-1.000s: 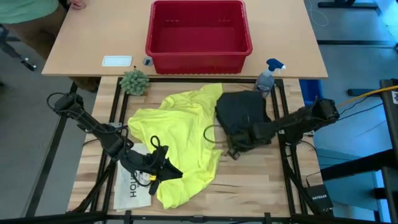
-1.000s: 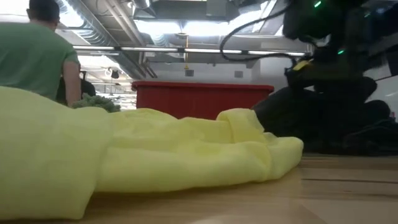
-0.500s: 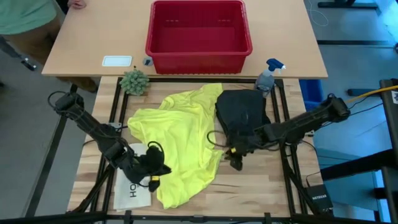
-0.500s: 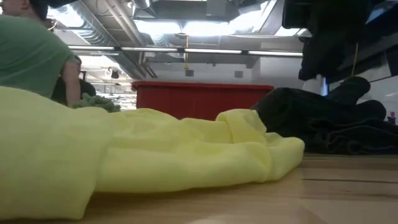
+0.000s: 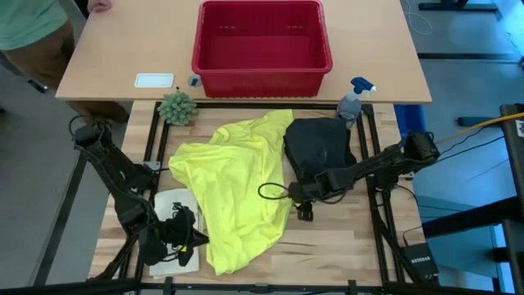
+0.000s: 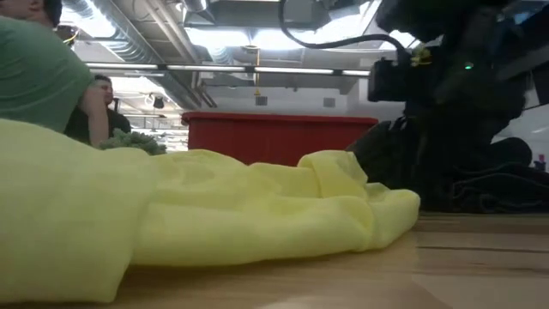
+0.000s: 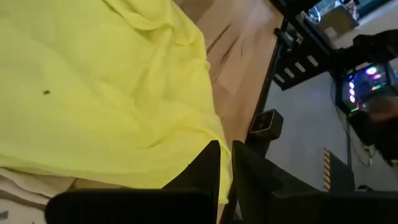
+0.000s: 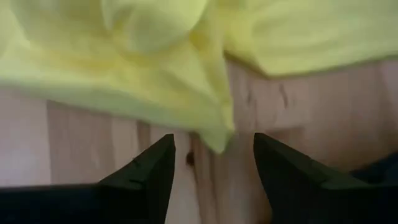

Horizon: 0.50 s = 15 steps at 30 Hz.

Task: Fold laundry
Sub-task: Fold the yellow shirt

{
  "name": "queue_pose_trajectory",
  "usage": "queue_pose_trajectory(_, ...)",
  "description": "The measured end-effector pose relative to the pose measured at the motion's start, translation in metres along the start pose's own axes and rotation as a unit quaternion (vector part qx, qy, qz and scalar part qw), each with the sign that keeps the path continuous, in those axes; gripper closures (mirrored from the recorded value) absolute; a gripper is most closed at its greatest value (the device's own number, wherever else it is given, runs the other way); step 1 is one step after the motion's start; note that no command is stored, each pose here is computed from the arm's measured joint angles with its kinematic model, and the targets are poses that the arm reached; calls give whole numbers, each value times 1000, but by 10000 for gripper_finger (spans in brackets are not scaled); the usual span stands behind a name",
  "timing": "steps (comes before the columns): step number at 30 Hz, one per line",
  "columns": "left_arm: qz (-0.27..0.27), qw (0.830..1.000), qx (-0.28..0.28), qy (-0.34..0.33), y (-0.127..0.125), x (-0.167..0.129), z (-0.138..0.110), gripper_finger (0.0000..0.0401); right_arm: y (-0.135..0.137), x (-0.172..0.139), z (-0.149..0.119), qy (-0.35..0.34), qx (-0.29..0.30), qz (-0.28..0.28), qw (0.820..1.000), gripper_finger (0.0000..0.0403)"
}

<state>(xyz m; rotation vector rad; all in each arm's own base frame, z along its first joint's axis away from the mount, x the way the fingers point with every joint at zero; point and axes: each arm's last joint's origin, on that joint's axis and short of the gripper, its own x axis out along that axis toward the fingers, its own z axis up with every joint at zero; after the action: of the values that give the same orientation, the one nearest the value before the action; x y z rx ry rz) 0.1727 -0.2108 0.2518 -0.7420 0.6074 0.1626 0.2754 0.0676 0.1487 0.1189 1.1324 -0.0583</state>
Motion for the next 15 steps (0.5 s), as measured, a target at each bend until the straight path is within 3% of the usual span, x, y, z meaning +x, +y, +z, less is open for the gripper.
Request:
queue_pose_trajectory(6, 2, 1000, -9, -9, 0, -1, 0, 368, -14, 9, 11, -18, 8, 18, 1000, 203)
queue_pose_trajectory(9, 2, 1000, -13, -11, 0, -1, 0, 368, -11, 13, 10, -4, 9, 71, 997, 261)
queue_pose_trajectory(13, 4, 1000, -22, -10, 0, -1, -1, 368, -4, 14, 3, 36, 9, 106, 994, 379)
queue_pose_trajectory(15, 5, 1000, -23, -10, 1, 0, -1, 368, -1, 14, 0, 49, 17, 116, 992, 390)
